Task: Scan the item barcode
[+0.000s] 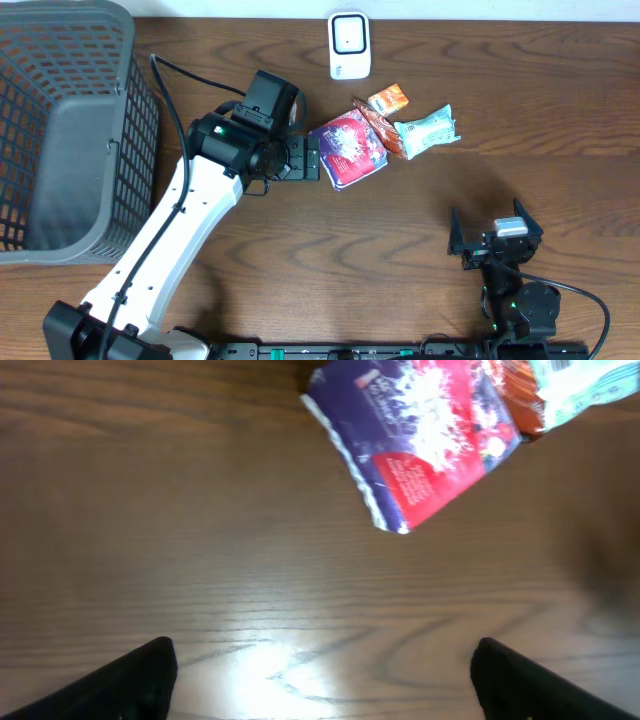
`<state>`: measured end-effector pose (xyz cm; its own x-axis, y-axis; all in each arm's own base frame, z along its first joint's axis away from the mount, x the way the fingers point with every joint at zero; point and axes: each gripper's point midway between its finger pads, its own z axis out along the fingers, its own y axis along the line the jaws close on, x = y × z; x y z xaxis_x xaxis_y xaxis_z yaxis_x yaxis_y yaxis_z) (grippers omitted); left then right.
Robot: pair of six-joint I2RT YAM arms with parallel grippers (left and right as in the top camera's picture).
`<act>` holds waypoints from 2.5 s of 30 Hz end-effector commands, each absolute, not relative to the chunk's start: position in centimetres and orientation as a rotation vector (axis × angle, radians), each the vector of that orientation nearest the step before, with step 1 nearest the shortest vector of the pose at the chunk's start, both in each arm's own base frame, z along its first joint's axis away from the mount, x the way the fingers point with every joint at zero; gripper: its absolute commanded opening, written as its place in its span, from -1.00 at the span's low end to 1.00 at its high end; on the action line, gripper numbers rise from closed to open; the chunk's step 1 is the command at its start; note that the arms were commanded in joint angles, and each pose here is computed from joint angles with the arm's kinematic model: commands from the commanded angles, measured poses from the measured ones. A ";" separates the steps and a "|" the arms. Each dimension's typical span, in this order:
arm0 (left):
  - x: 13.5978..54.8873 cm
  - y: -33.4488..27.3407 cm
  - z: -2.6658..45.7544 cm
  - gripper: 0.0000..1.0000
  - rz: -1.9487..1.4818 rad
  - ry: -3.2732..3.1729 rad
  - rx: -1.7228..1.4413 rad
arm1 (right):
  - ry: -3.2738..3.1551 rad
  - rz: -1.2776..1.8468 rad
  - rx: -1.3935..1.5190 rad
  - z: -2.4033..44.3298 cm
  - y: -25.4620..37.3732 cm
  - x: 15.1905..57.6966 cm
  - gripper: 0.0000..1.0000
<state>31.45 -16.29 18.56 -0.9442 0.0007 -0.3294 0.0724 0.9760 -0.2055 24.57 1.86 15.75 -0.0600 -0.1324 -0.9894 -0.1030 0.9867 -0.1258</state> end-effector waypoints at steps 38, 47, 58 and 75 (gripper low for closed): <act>32.6 -12.7 18.5 0.96 -0.025 2.734 -0.020 | 1.634 -0.019 -0.164 15.8 1.7 24.6 0.99; 32.6 -12.7 18.5 0.96 -0.025 2.734 -0.020 | 1.635 -0.019 -0.164 15.7 1.7 24.6 0.98; 32.7 -12.7 18.5 0.96 -0.025 2.733 -0.020 | 1.617 0.025 -0.164 16.2 2.2 24.5 0.99; 32.6 -12.7 18.5 0.95 -0.025 2.734 -0.020 | 1.660 1.152 0.008 18.4 11.7 20.3 0.98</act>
